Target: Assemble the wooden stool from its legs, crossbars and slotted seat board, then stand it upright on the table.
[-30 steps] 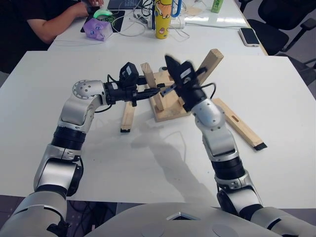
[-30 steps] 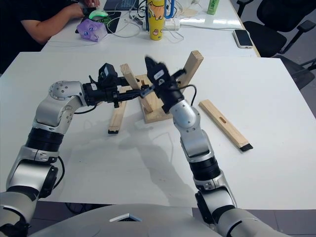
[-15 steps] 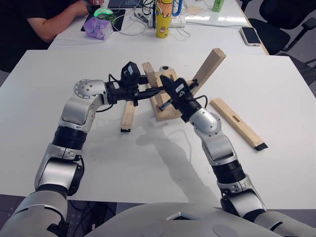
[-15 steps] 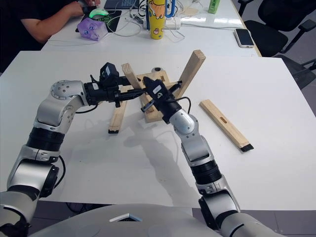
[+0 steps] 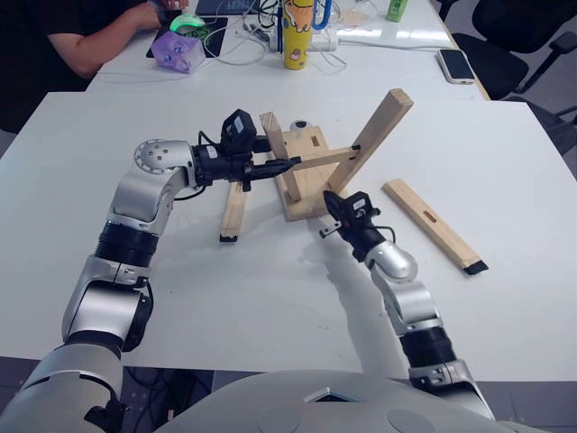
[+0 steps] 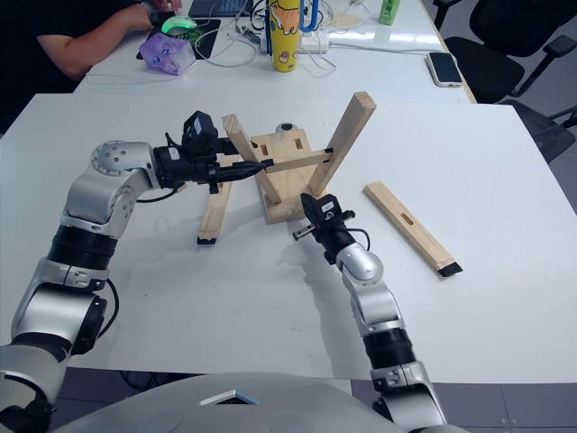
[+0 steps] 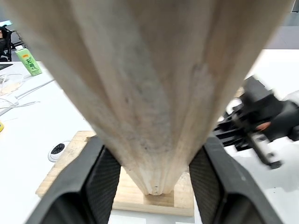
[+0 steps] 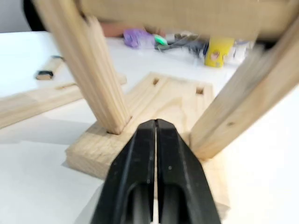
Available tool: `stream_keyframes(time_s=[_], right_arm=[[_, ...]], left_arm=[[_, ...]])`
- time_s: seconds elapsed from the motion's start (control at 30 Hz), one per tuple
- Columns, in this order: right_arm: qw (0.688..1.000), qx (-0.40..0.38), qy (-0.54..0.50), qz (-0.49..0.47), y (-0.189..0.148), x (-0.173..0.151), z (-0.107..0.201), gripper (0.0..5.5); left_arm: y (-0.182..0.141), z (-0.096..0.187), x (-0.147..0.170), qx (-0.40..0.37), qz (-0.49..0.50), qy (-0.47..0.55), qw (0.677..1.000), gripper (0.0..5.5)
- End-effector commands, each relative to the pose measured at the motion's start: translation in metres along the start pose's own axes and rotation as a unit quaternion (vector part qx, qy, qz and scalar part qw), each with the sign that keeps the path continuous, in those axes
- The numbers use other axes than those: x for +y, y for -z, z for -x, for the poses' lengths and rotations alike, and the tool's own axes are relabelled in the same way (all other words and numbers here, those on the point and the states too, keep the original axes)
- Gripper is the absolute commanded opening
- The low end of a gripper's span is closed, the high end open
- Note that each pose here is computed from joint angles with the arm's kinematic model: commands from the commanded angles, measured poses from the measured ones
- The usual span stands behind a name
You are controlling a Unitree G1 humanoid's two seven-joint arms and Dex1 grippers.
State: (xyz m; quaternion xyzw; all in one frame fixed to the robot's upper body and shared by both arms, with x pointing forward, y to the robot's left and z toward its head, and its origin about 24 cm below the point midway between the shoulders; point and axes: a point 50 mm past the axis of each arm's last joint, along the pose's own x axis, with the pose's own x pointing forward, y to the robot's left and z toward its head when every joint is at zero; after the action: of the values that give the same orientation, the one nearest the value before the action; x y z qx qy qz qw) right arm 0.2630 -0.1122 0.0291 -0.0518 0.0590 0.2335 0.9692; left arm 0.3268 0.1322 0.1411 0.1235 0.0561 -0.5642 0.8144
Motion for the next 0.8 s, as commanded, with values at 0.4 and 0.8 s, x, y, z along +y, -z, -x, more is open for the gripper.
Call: stream_keyframes(time_s=[0.4,0.8], right_arm=[[0.97,0.235,-0.06,0.019,0.054,0.025,-0.003,0.0],[0.964,0.261,-0.047,0.017,0.059,0.021,-0.001,0.0]], left_arm=[[0.032,-0.005,-0.001,-0.023,0.047,-0.048,0.997,2.03],[0.077,0.005,-0.022,-0.037,0.057,-0.14,0.988,2.81]])
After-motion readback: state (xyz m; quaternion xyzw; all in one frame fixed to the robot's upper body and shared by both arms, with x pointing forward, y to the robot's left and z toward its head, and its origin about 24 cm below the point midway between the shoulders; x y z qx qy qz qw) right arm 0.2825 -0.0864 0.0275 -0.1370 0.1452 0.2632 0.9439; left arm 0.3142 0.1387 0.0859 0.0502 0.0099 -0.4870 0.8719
